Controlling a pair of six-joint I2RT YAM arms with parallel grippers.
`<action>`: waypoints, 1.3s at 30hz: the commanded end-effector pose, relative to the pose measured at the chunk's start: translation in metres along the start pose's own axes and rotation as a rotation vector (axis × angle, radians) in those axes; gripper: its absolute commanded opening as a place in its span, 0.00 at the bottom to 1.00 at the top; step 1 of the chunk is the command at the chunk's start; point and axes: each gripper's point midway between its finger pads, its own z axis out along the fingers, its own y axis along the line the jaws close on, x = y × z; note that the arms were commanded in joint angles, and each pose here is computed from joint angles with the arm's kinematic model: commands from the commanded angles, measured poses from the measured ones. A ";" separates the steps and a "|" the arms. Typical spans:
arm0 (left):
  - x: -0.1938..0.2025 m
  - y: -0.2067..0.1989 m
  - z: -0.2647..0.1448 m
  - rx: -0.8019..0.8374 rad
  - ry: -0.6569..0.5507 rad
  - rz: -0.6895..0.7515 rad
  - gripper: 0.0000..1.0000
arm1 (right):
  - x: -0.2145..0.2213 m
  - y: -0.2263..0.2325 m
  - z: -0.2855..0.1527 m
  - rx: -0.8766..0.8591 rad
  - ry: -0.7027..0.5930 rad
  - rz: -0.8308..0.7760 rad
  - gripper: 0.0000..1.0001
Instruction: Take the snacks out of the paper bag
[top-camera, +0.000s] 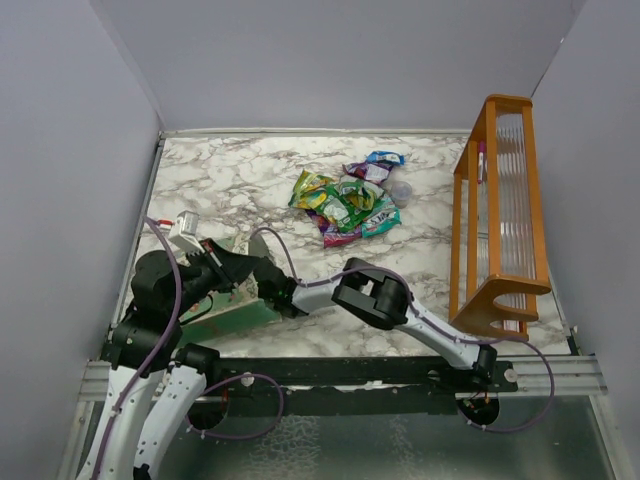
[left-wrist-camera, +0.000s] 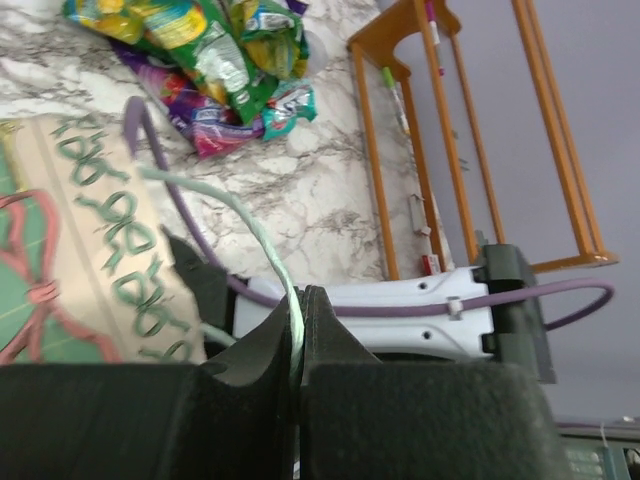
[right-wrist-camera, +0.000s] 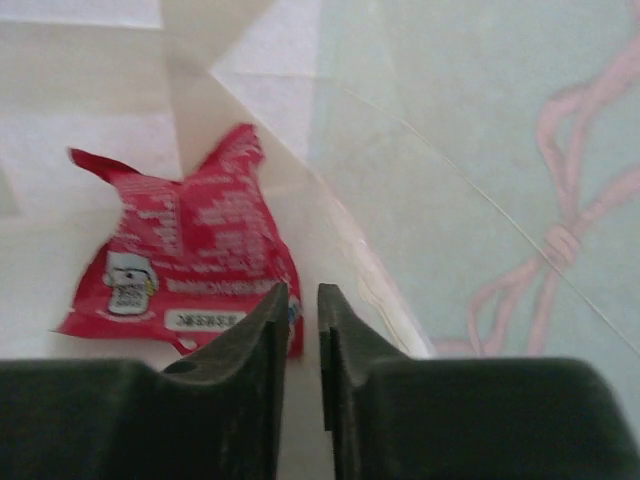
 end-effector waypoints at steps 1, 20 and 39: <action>0.004 0.038 -0.010 -0.180 -0.046 0.008 0.00 | -0.046 -0.032 -0.017 0.108 -0.029 -0.061 0.15; 0.004 0.119 -0.061 -0.624 -0.235 -0.086 0.00 | -0.062 -0.032 -0.130 0.193 0.027 -0.046 0.01; 0.015 0.069 -0.016 -0.258 -0.151 -0.117 0.00 | -0.078 -0.011 -0.129 0.068 -0.026 -0.086 0.37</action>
